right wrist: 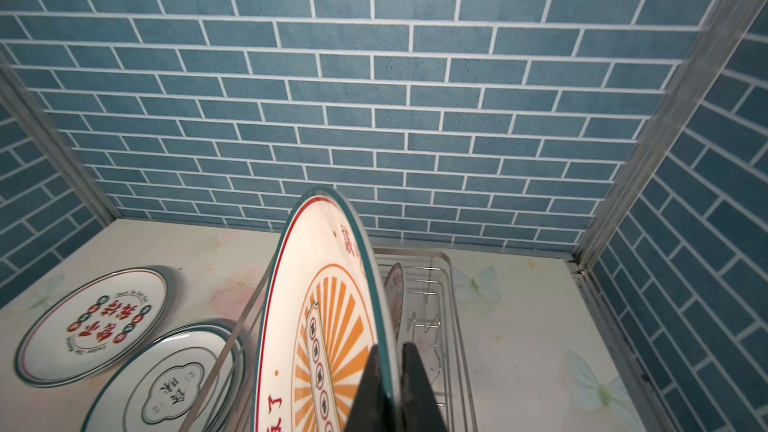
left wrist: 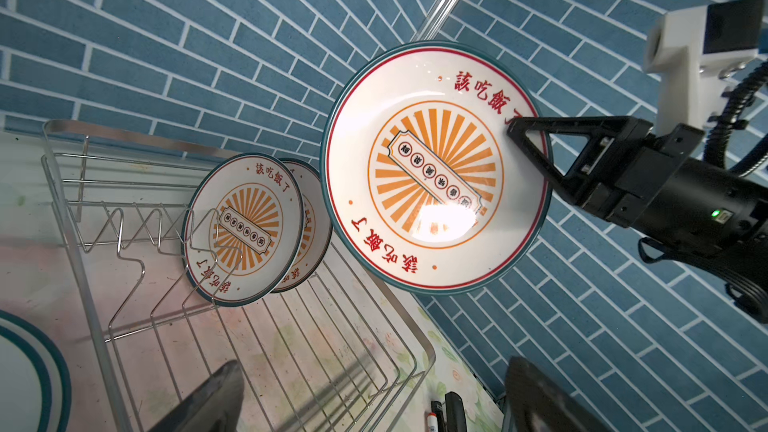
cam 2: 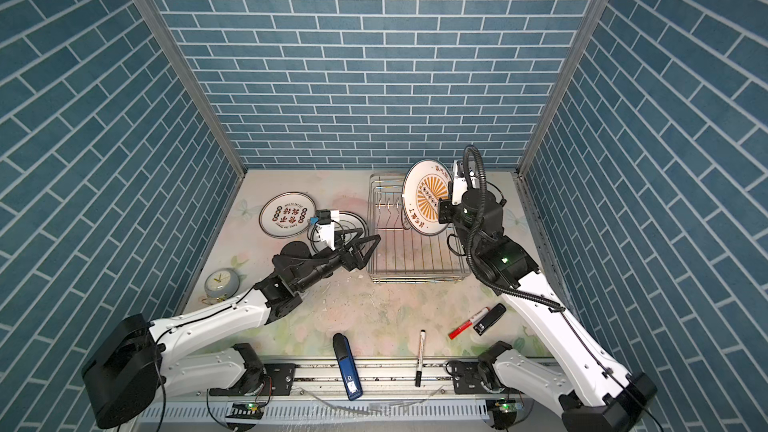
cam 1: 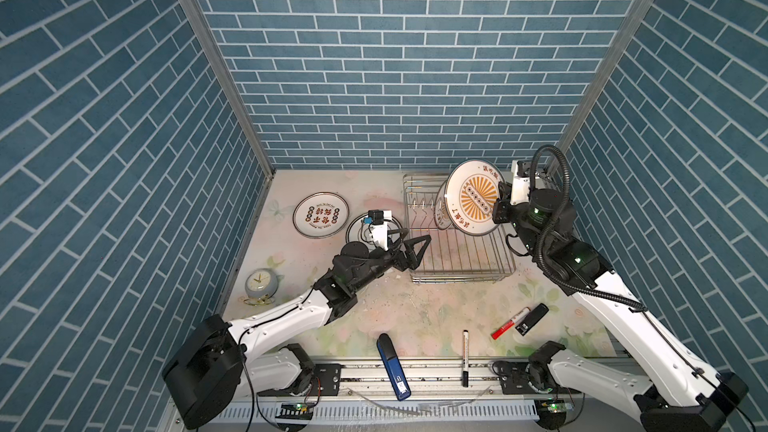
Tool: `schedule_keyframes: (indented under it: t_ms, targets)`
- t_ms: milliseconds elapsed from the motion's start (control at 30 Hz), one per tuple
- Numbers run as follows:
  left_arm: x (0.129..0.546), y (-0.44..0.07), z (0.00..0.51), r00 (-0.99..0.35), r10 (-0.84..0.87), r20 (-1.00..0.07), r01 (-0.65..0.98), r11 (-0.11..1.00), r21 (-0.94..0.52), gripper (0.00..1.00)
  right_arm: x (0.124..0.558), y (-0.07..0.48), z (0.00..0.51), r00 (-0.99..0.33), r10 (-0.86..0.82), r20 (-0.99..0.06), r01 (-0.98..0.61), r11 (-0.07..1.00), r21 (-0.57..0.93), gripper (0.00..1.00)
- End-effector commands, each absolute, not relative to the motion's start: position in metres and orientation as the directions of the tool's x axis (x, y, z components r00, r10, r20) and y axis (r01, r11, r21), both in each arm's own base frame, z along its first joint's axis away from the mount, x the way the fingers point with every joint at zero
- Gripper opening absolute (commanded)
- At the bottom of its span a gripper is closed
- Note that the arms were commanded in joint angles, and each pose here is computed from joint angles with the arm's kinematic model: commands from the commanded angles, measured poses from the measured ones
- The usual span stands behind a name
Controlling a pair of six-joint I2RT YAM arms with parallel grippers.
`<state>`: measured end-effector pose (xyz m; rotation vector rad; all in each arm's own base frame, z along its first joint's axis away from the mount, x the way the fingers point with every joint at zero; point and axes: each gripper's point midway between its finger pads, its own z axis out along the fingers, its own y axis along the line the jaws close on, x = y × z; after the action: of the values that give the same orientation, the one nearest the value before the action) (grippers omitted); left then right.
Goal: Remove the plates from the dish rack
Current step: 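Bring the plate toward the left gripper and close the left gripper on its rim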
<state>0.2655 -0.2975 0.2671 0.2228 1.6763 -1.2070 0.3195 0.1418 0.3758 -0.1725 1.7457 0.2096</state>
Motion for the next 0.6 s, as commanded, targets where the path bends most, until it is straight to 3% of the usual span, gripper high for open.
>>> schedule_keyframes:
  t_ms: [0,333,500,567]
  targets:
    - [0.259,-0.298,0.272,-0.469,-0.402,-0.786,0.652,0.443,-0.616,1.00,0.302,0.163,0.397,-0.160,0.155,-0.975,-0.390,0.897,0.206,0.00]
    - [0.258,-0.305,0.275,-0.486,-0.417,-0.768,0.662,0.399,-0.635,1.00,0.272,0.190,0.398,-0.237,0.242,-0.941,-0.602,0.724,0.338,0.00]
    - [0.261,-0.304,0.275,-0.490,-0.440,-0.753,0.646,0.397,-0.652,0.95,0.263,0.198,0.396,-0.249,0.254,-0.935,-0.654,0.668,0.355,0.00]
    - [0.262,-0.303,0.274,-0.490,-0.449,-0.747,0.637,0.401,-0.658,0.88,0.260,0.200,0.396,-0.249,0.258,-0.934,-0.674,0.647,0.358,0.00]
